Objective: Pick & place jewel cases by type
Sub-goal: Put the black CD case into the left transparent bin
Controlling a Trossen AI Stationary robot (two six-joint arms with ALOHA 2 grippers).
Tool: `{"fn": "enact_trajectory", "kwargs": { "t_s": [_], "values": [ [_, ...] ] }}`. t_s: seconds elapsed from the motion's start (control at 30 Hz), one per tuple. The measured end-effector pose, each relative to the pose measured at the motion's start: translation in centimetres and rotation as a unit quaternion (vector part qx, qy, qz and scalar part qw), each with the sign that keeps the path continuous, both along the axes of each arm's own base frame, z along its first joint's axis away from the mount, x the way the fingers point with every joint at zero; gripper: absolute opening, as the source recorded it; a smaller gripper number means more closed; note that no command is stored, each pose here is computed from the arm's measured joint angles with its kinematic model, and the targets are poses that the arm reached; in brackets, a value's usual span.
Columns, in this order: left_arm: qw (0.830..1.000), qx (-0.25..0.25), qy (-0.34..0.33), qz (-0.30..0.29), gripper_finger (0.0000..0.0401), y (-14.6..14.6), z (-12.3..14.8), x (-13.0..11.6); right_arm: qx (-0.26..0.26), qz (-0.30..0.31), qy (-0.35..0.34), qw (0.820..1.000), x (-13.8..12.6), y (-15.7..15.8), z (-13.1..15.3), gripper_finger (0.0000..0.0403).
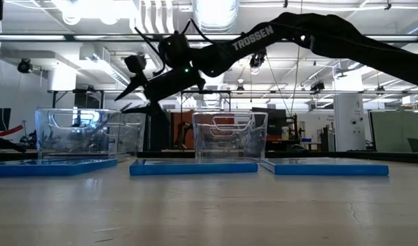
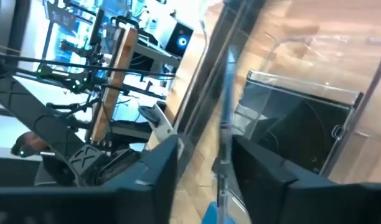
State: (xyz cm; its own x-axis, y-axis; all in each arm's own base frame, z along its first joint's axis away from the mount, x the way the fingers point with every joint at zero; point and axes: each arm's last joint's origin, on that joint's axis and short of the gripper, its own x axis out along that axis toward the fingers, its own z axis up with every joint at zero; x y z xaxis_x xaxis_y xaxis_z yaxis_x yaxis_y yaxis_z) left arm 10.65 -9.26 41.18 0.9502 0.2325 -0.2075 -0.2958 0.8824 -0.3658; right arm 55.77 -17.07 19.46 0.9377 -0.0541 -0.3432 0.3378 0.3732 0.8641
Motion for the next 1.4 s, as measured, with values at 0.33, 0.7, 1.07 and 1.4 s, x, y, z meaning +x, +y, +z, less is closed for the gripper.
{"fn": "enact_trajectory", "kwargs": {
  "t_s": [0.33,0.7,1.07,1.4],
  "values": [
    [1.000,0.000,0.000,0.000,0.0094,0.0,0.0,0.0,-0.168,0.024,0.074,0.983,0.0,2.0,2.4,0.0221],
    [1.000,0.010,0.009,0.000,0.0094,0.0,-0.2,0.0,-0.272,-0.014,0.179,0.945,-1.6,4.5,5.2,0.0221],
    [0.990,-0.016,0.135,-0.043,0.0094,0.0,-2.8,-0.4,-0.319,0.083,0.238,0.913,-3.6,11.1,8.6,0.0221],
    [0.866,-0.178,0.438,-0.160,0.0094,-3.7,-12.2,0.1,-0.343,0.256,0.378,0.821,-6.8,19.9,7.1,0.0221]
  ]
}}
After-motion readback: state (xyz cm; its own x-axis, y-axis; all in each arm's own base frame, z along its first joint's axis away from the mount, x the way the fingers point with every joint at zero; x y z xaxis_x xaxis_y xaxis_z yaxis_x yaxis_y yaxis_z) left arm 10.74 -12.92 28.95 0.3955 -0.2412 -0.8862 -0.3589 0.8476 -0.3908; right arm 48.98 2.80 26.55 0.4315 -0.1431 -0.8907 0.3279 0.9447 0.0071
